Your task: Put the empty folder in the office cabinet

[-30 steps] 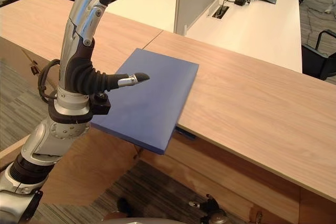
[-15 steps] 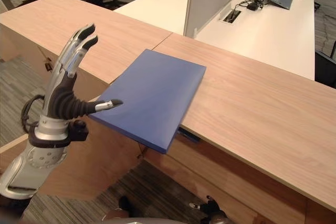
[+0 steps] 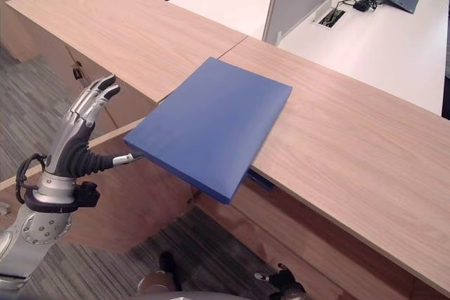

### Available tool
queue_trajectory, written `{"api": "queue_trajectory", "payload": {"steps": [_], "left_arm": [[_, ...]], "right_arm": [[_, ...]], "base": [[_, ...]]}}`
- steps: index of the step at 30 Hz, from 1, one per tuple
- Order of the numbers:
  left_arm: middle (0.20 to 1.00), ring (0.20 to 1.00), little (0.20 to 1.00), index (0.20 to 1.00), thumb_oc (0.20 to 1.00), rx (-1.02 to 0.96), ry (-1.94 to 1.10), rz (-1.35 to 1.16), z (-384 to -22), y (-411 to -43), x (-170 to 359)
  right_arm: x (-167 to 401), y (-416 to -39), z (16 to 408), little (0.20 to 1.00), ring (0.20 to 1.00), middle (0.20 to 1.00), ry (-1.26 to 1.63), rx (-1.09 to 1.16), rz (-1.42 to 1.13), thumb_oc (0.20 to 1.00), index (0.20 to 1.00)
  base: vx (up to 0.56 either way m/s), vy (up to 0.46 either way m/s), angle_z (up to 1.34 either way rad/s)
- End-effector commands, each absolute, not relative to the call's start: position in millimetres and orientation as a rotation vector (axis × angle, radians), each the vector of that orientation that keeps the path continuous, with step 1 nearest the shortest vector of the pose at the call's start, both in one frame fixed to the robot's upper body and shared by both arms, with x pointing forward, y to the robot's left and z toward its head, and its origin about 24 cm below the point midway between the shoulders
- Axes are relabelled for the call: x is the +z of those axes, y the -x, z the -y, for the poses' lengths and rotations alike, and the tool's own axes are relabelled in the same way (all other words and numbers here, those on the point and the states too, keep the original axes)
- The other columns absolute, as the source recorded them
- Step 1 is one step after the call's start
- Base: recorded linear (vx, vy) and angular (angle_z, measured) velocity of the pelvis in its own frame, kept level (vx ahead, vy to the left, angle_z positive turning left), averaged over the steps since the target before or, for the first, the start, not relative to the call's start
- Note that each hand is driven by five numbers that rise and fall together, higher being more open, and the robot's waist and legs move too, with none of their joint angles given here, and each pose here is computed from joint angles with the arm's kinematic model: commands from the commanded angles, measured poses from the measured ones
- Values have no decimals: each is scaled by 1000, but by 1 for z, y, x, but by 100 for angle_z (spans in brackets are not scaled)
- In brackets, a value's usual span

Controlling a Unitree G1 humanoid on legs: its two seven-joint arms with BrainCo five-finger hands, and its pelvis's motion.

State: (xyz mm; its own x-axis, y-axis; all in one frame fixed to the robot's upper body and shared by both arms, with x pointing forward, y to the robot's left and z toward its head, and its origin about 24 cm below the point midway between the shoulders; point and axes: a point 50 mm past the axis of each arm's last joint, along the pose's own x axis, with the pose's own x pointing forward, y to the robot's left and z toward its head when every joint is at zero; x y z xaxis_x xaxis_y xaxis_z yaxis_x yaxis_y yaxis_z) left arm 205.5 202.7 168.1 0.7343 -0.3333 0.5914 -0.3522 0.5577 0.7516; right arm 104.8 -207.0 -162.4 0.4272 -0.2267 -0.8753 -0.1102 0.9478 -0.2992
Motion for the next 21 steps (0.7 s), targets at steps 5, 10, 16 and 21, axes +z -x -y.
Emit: {"api": "queue_trajectory", "payload": {"steps": [5, 10, 16, 21], "left_arm": [[1000, 1000, 1000, 1000, 1000, -40, -1091, 802, -200, -215, 165], [1000, 1000, 1000, 1000, 1000, -120, -1155, 777, -195, -220, 154], [1000, 1000, 1000, 1000, 1000, -184, -1209, 763, -190, -224, 145], [1000, 1000, 1000, 1000, 1000, -248, -1264, 755, -188, -224, 140]], "right_arm": [[-158, -122, 202, 1000, 1000, 1000, 343, -70, -1074, 1000, 1000], [-157, -125, 203, 1000, 1000, 1000, 354, -68, -1063, 1000, 1000], [-155, -128, 205, 1000, 1000, 1000, 364, -69, -1050, 1000, 1000], [-155, -128, 206, 1000, 1000, 1000, 371, -64, -1048, 1000, 1000]], "base": [[3, -1, -4], [1, 2, -1], [0, 2, -2], [2, 0, -7]]}}
